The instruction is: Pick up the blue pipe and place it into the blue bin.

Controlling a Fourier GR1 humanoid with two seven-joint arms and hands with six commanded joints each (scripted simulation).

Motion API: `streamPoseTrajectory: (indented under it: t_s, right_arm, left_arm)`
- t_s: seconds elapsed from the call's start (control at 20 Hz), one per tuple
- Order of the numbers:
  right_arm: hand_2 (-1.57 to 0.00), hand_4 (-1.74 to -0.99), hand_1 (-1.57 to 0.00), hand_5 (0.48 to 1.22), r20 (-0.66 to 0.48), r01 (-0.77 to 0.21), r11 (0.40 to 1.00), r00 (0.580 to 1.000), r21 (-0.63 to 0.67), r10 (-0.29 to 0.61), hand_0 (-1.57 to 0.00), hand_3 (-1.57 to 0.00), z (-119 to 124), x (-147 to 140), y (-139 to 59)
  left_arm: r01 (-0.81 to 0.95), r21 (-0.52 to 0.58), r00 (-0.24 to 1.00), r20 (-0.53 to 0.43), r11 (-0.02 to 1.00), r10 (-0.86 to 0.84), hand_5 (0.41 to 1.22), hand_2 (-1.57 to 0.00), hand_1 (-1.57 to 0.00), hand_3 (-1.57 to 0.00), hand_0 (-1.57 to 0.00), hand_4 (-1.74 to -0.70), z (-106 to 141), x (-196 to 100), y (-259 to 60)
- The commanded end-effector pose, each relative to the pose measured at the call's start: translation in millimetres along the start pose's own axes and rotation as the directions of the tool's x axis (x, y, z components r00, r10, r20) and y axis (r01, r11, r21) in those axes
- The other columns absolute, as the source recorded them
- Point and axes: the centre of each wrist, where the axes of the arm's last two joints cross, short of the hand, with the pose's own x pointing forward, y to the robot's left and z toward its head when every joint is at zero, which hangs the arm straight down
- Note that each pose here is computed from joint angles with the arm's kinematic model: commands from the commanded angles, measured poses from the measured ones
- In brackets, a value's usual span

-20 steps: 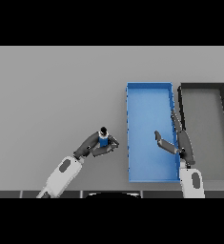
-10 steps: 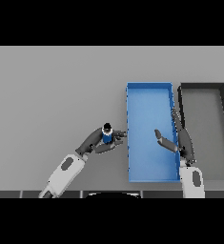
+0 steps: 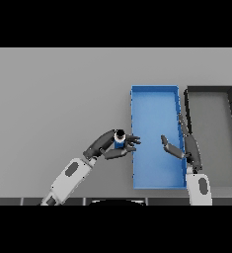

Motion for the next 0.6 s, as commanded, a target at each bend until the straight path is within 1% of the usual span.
streamPoseTrajectory:
  t_s: [0.0,0.2,0.3,0.4,0.45,0.5,0.55]
  right_arm:
    - [0.00,-1.151,0.00,0.643,0.003,-0.006,1.000,1.000,-0.002,0.006,0.00,0.00,0.0,0.4,-1.8]
    - [0.00,-1.138,0.00,0.643,0.002,-0.017,0.998,1.000,-0.066,0.017,0.00,0.00,18.9,1.8,7.1]
    - [0.00,-1.188,0.00,0.643,-0.009,-0.031,0.993,0.999,-0.112,0.030,0.00,0.00,33.2,4.7,13.3]
    - [0.00,-1.184,0.00,0.642,-0.024,-0.034,0.990,0.999,-0.139,0.031,0.00,0.00,36.1,7.8,15.5]
    - [-0.02,-1.187,0.00,0.642,0.001,-0.026,0.989,1.000,-0.142,0.027,0.00,0.00,34.7,13.4,12.4]
    - [-0.04,-1.195,0.00,0.648,0.062,0.047,0.992,0.997,-0.119,-0.040,0.00,0.00,35.5,16.3,9.3]
    - [-0.07,-1.198,-0.01,0.641,0.105,0.133,0.989,0.987,-0.070,-0.125,0.00,0.00,34.9,21.8,7.2]
  left_arm:
    - [0.004,0.007,1.000,-0.012,1.000,-0.004,1.220,-1.57,-1.57,-1.57,-1.57,-1.47,0.0,-0.8,1.9]
    - [0.000,0.003,1.000,-0.017,1.000,0.001,1.220,-1.57,-1.57,-1.57,-1.57,-1.47,-1.4,-4.6,0.8]
    - [0.008,0.005,1.000,-0.010,1.000,-0.008,1.220,-1.57,-1.57,-1.57,-1.57,-1.47,1.1,-4.2,2.3]
    - [0.003,-0.003,1.000,-0.019,1.000,-0.003,1.220,-1.57,-1.57,-1.57,-1.57,-1.47,0.7,-5.4,0.9]
    - [0.006,-0.003,1.000,-0.014,1.000,-0.006,1.220,-1.57,-1.57,-1.57,-1.57,-1.47,-3.6,-2.0,2.8]
    - [0.001,-0.011,1.000,-0.003,1.000,-0.001,1.221,-1.57,-1.57,-1.57,-1.57,-1.47,0.2,-2.1,4.2]
    - [0.010,-0.012,1.000,-0.006,1.000,-0.010,1.221,-1.57,-1.57,-1.57,-1.57,-1.47,1.0,-2.9,2.7]
